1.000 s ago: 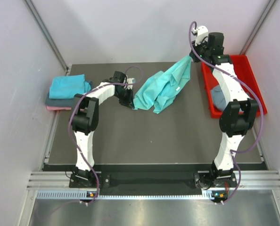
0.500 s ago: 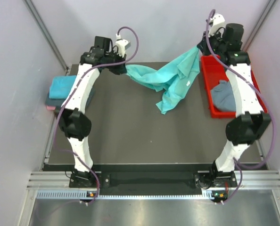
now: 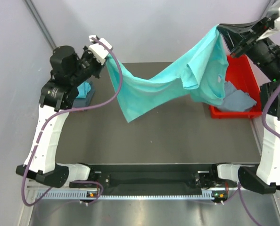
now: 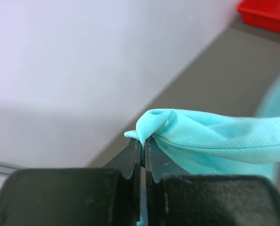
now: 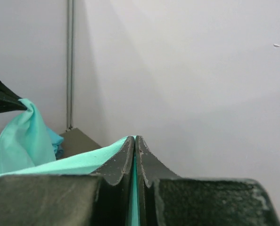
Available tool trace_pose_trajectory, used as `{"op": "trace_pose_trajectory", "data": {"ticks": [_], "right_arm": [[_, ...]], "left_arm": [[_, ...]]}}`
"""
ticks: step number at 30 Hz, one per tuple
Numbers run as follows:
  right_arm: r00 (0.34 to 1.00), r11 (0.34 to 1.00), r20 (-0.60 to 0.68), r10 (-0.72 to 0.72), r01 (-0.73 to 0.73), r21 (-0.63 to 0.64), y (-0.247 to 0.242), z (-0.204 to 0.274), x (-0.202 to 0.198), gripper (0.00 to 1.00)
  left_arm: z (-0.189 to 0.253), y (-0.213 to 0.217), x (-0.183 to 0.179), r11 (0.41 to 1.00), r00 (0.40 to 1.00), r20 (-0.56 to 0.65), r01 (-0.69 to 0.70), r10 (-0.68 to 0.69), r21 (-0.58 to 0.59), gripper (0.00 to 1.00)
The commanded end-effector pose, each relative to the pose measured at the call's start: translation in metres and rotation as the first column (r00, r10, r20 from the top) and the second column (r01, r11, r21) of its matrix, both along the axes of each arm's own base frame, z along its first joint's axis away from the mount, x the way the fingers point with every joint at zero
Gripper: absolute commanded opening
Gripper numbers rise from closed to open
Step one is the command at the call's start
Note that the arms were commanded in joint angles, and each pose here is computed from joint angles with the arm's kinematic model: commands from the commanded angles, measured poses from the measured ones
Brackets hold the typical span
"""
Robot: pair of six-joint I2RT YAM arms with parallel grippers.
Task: Fold and stack the t-shirts
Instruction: Flatten the tshirt out
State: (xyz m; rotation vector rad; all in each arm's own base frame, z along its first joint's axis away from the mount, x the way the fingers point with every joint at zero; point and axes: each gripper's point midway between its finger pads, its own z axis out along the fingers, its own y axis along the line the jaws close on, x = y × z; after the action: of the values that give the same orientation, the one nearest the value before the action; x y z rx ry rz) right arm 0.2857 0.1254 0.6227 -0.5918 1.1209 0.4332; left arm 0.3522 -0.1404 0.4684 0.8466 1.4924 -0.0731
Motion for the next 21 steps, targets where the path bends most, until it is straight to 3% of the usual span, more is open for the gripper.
{"op": "trace_pose_trajectory", "data": {"ticks": [1,4,8,12,14,19,21], "right_arm": [[0.997,0.998,-0.064,0.051,-0.047,0.052,0.007,-0.011,0.002,0.00],[0.981,0.997,-0.190,0.032,-0.019,0.072,0.006,-0.059,0.023,0.00],[0.947,0.999,-0.322,-0.025,0.039,0.038,0.000,-0.123,0.057,0.00],[0.861,0.999,-0.508,-0.036,0.045,0.005,0.002,-0.215,0.094,0.00],[0.787,0.999,-0.615,-0.037,0.043,-0.005,0.005,-0.271,0.113,0.00],[0.620,0.996,-0.779,-0.088,0.046,-0.076,0.002,-0.388,0.148,0.00],[0.588,0.992,-0.799,-0.125,0.077,-0.099,-0.005,-0.407,0.159,0.00]], "left_arm": [[0.017,0.013,0.016,0.995,0.981,0.184,-0.069,0.054,0.072,0.01],[-0.025,0.011,0.016,0.994,0.993,0.110,-0.047,0.036,0.101,0.00],[-0.094,0.000,0.017,0.995,0.997,-0.075,0.011,-0.003,0.104,0.00],[-0.163,-0.010,0.031,0.994,0.971,-0.240,0.031,-0.006,0.102,0.00],[-0.197,-0.014,0.036,0.995,0.944,-0.331,0.027,0.006,0.094,0.00],[-0.293,-0.031,0.062,0.997,0.807,-0.589,0.014,0.034,0.077,0.00],[-0.319,-0.039,0.080,0.998,0.759,-0.649,-0.012,0.054,0.069,0.00]]}}
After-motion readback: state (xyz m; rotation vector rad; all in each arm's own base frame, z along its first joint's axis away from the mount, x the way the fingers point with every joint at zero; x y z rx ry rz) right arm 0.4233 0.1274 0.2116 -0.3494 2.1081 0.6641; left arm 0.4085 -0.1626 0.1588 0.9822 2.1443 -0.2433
